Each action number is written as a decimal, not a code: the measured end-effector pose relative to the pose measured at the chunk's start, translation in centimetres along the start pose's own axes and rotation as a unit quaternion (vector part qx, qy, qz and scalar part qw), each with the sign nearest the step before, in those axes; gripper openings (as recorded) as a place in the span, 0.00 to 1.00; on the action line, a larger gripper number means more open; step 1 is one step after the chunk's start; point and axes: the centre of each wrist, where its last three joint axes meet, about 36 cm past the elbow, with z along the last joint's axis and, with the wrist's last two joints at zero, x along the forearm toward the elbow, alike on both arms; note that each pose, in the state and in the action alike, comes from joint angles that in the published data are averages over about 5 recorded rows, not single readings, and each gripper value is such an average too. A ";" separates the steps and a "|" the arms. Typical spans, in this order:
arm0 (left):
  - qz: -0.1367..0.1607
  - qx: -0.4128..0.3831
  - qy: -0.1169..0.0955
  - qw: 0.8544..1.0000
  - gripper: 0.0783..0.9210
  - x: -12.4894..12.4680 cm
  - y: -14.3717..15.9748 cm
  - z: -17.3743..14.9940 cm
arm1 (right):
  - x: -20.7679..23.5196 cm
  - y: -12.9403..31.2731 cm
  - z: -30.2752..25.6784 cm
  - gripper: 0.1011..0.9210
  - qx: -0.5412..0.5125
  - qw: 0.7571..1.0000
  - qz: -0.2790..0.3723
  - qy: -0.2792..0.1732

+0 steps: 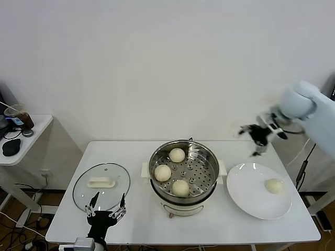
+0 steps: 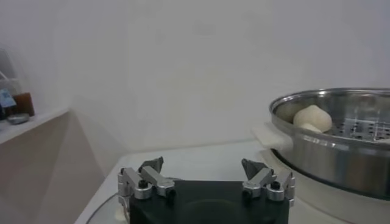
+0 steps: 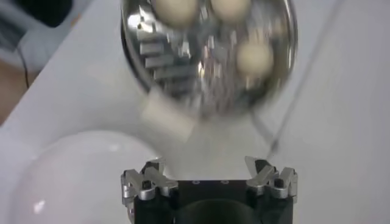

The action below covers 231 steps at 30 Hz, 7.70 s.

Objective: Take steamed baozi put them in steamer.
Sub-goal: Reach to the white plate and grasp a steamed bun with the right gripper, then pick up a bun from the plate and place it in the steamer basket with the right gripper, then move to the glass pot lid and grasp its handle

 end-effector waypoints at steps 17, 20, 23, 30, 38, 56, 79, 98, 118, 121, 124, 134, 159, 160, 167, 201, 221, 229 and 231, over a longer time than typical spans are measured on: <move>0.002 0.013 0.017 1.000 0.88 0.2 -0.1 1.2 | -9.2 6.1 8.5 0.88 -0.083 0.991 -0.048 0.092; 0.002 0.012 0.020 1.000 0.88 0.1 -0.2 1.4 | -10.6 6.3 8.8 0.88 -0.089 0.990 -0.052 0.098; 0.001 0.011 0.024 1.000 0.88 0.1 -0.2 1.7 | -11.9 6.4 8.9 0.88 -0.094 0.989 -0.058 0.101; 0.000 0.008 0.026 1.000 0.88 -0.2 -0.1 2.0 | -14.8 6.5 8.6 0.88 -0.097 0.988 -0.069 0.100; 0.000 0.009 0.028 1.000 0.88 -0.5 -0.1 2.2 | -17.1 6.6 8.4 0.88 -0.097 0.987 -0.080 0.103; 0.000 0.008 0.026 1.000 0.88 -0.9 0.0 2.2 | -18.2 6.4 8.9 0.87 -0.105 0.985 -0.077 0.112; 0.002 0.007 0.012 1.000 0.88 -1.3 -0.5 1.5 | -12.7 3.2 7.6 0.26 -0.119 0.986 -0.063 0.097; -0.001 -0.010 0.007 1.000 0.88 -1.6 -0.1 1.2 | 0.7 -9.1 -13.5 0.27 -0.046 0.997 -0.045 -0.043; -0.005 -0.007 0.005 1.000 0.88 -2.2 0.0 1.3 | -6.2 -9.0 -25.3 0.27 0.003 0.995 -0.104 -0.011; -0.005 -0.006 0.006 1.000 0.88 -2.3 0.0 1.4 | -7.5 -8.6 -25.7 0.28 0.005 0.994 -0.109 -0.004; -0.005 -0.006 0.007 1.000 0.88 -2.3 0.0 1.4 | -8.6 -8.2 -25.9 0.31 0.005 0.994 -0.113 0.003; -0.007 -0.006 0.003 1.000 0.88 -2.5 0.2 1.3 | -10.0 -7.4 -25.8 0.49 0.005 0.994 -0.110 0.014; -0.020 0.001 -0.010 1.000 0.88 -1.4 0.3 0.8 | -0.3 -5.4 -15.3 0.88 -0.107 0.975 0.062 -0.187; -0.020 0.001 -0.011 1.000 0.88 -1.3 0.3 0.8 | 0.2 -5.0 -14.3 0.88 -0.119 0.968 0.083 -0.203; -0.024 0.000 -0.033 0.999 0.88 -1.2 0.3 0.9 | 1.3 -1.5 -7.7 0.88 -0.221 0.893 0.241 -0.310; -0.057 -0.626 -0.112 0.770 0.88 -11.2 8.3 9.2 | -19.3 28.6 -3.8 0.88 -0.638 0.486 0.499 -0.329; -0.066 -0.755 -0.022 0.653 0.88 -16.3 11.7 11.4 | -21.3 31.6 -4.5 0.88 -0.662 0.469 0.507 -0.290; -0.080 -0.758 0.000 0.647 0.88 -18.0 12.2 11.5 | -21.8 31.9 -4.7 0.88 -0.666 0.468 0.507 -0.285; -0.083 -0.758 0.004 0.647 0.88 -18.4 12.4 11.5 | -22.0 31.9 -4.8 0.88 -0.666 0.467 0.507 -0.284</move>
